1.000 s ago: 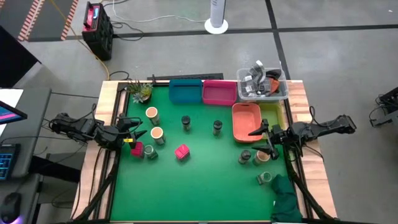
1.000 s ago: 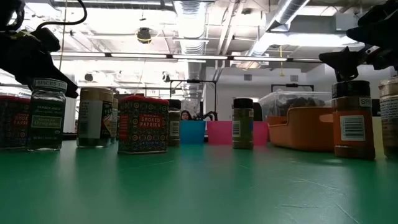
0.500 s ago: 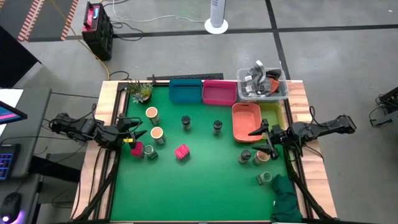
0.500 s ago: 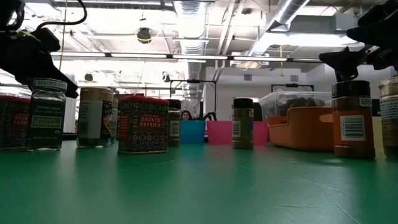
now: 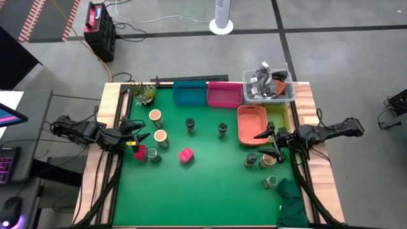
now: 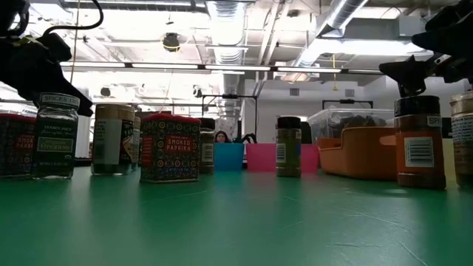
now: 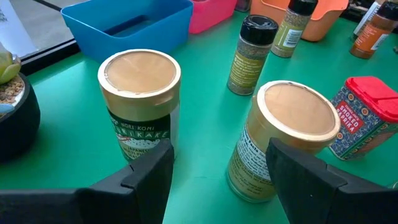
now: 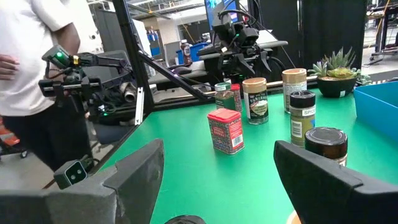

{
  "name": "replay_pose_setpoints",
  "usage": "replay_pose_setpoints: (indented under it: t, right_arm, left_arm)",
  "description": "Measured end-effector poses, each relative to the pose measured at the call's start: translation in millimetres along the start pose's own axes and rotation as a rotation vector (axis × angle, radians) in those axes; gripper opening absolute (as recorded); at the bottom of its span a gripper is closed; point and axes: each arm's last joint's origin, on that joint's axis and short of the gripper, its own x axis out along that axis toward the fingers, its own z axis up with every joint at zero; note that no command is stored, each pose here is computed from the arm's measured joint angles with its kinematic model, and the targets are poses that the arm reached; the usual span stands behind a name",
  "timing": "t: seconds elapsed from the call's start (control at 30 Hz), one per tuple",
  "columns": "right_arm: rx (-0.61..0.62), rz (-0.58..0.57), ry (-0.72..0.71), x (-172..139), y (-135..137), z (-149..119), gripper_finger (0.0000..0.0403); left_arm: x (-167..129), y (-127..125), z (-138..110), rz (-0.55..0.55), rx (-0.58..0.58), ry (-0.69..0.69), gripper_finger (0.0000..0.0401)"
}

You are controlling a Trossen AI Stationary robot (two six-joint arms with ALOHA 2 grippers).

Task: Sort spices by type
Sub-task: Put the middle top black seasoning bottle into the yellow bin

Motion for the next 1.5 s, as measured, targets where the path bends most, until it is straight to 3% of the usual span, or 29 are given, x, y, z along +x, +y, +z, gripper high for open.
replay_pose_setpoints:
  t: [0.1, 0.3, 0.47, 0.93, 1.07, 1.2, 1.5]
  right_arm:
    - [0.0, 0.001, 0.0, 0, 0, 0, 0.0329]
    - [0.0, 0.001, 0.0, 0, 0, 0, 0.0329]
    - [0.0, 0.0, 0.0, 0, 0, 0, 0.0329]
    - [0.0, 0.0, 0.0, 0, 0, 0, 0.0329]
    - [0.01, 0.002, -0.022, 0, 0, 2, 0.0329]
    - [0.206, 0.044, -0.165, -1, 3, 16, 0.0329]
    - [0.542, 0.172, -0.412, -9, 5, 41, 0.0329]
  left_arm:
    - [0, -1, 1, -0.005, -0.058, -0.008, 0.0242]
    - [-2, -10, 21, -0.104, -0.56, -0.169, 0.0242]
    - [-6, -14, 36, -0.175, -0.783, -0.281, 0.0242]
    - [-6, -13, 37, -0.155, -0.754, -0.301, 0.0242]
    - [-6, -14, 37, -0.175, -0.862, -0.298, 0.0242]
    - [-5, -13, 37, -0.182, -0.93, -0.287, 0.0242]
    - [-5, -13, 36, -0.166, -0.902, -0.291, 0.0242]
